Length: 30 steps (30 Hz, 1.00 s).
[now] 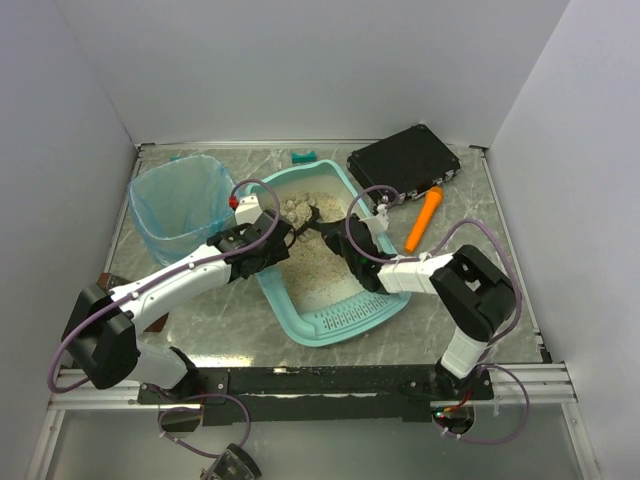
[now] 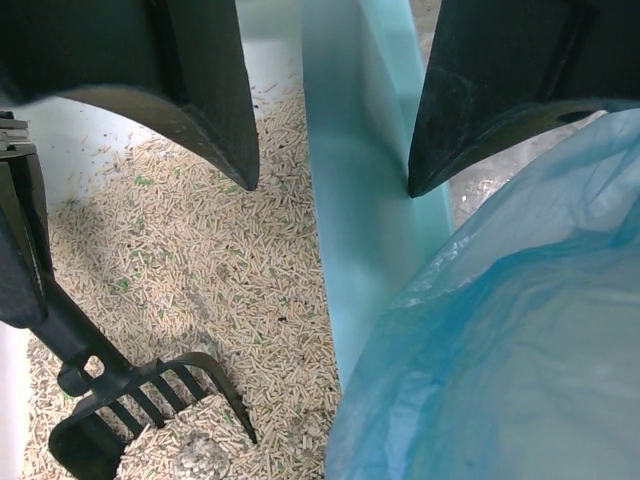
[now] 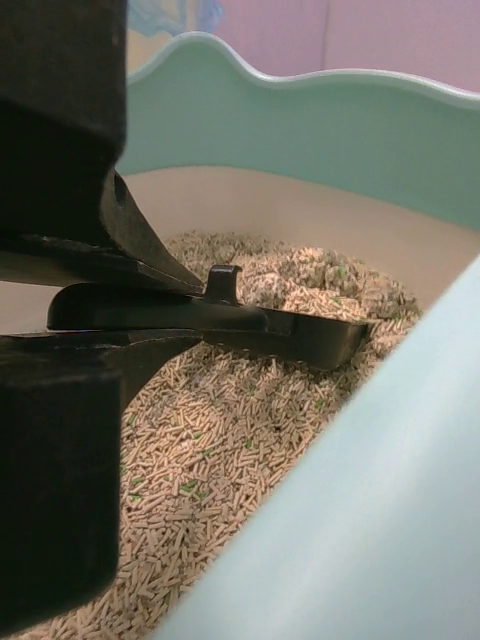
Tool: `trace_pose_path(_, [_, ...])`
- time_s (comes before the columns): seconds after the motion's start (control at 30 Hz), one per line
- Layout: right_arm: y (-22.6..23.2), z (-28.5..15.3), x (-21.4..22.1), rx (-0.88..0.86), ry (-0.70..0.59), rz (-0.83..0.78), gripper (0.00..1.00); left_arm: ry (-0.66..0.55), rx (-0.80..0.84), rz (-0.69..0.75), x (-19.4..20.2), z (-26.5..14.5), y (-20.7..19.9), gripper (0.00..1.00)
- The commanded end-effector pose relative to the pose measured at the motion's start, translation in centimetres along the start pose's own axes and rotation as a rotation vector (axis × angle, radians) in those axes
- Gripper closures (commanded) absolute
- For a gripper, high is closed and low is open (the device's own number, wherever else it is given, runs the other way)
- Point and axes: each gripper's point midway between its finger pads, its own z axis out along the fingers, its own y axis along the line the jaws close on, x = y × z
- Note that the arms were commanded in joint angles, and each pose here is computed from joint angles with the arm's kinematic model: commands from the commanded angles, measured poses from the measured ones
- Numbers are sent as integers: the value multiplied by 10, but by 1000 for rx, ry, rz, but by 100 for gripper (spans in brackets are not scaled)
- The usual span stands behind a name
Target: Clean the litter box
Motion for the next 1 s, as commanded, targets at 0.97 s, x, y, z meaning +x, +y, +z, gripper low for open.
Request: trace_pose_path(0.97, [40, -63, -45, -423, -119, 229, 100, 247, 38, -29, 57, -14, 12, 34])
